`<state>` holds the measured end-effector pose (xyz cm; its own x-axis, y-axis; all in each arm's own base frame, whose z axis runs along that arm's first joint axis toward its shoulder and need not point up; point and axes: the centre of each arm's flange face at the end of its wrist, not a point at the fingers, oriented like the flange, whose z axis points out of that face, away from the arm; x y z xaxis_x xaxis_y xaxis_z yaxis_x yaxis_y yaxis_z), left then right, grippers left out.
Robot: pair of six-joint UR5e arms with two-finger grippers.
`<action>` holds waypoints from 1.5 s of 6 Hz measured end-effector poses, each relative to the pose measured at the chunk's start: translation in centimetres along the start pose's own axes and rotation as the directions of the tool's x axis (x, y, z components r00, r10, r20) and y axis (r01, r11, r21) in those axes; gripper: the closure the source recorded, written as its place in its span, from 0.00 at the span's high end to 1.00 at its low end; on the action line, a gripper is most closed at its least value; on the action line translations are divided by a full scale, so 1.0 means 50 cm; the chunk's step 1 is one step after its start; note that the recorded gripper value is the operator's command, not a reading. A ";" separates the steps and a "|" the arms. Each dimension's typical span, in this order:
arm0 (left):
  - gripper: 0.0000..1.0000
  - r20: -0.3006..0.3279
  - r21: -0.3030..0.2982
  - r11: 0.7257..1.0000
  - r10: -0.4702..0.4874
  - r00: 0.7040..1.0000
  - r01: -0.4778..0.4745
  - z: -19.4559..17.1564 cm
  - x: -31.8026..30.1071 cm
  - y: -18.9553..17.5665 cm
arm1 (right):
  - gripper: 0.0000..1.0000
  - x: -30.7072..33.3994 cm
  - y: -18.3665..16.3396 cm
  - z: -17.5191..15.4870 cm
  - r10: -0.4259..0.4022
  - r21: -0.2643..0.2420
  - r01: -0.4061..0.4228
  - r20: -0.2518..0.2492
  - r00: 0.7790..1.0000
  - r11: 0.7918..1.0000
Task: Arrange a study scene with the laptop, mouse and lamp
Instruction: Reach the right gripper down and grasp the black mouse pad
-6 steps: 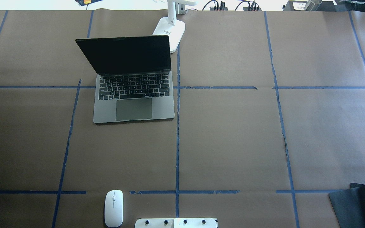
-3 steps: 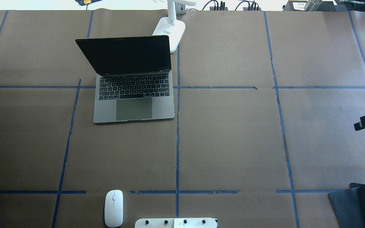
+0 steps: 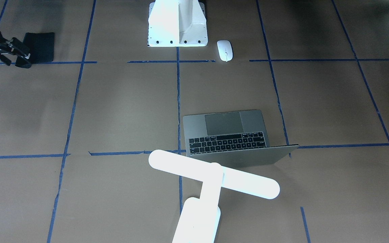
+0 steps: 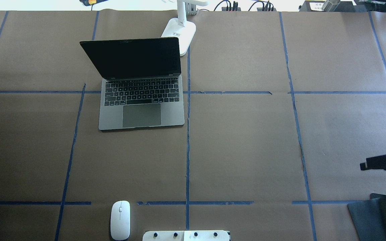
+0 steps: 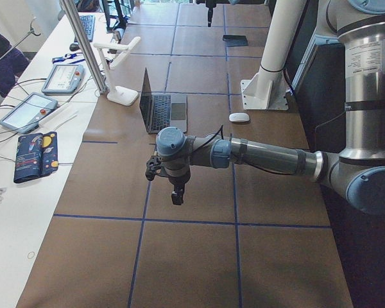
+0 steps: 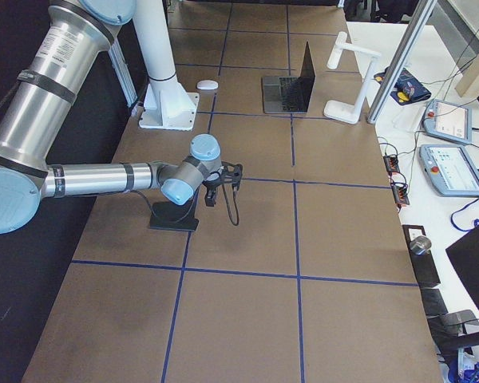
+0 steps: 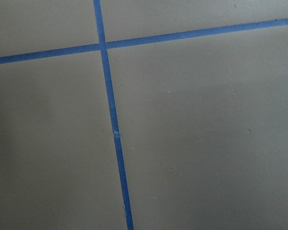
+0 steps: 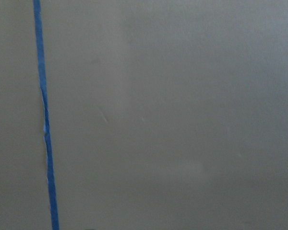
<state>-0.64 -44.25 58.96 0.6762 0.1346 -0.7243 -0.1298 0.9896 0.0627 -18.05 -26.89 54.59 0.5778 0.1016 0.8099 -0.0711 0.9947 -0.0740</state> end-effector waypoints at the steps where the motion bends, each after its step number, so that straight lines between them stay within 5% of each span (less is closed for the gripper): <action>1: 1.00 0.000 0.001 1.000 0.001 1.000 -0.001 -0.001 0.001 -0.001 | 1.00 0.022 0.050 0.019 -0.010 -0.015 0.010 -0.022 1.000 1.000; 3: 1.00 0.000 0.002 1.000 0.003 1.000 -0.003 -0.002 0.002 -0.001 | 1.00 0.086 0.095 0.055 -0.129 -0.010 0.128 -0.057 0.990 0.992; 5: 1.00 -0.013 0.004 1.000 0.005 1.000 -0.005 -0.003 0.005 -0.001 | 0.92 0.192 0.114 0.094 -0.182 0.003 0.182 -0.016 0.983 0.983; 9: 1.00 -0.019 0.015 1.000 0.012 1.000 -0.012 -0.014 0.015 0.002 | 0.60 0.224 0.130 0.125 -0.188 -0.030 0.187 -0.027 0.982 0.982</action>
<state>-0.63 -44.06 57.94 0.6604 0.1453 -0.7367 -0.1269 0.9886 0.0813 -17.12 -19.38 66.80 0.6022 -0.0865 0.7936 0.0621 0.9962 0.0615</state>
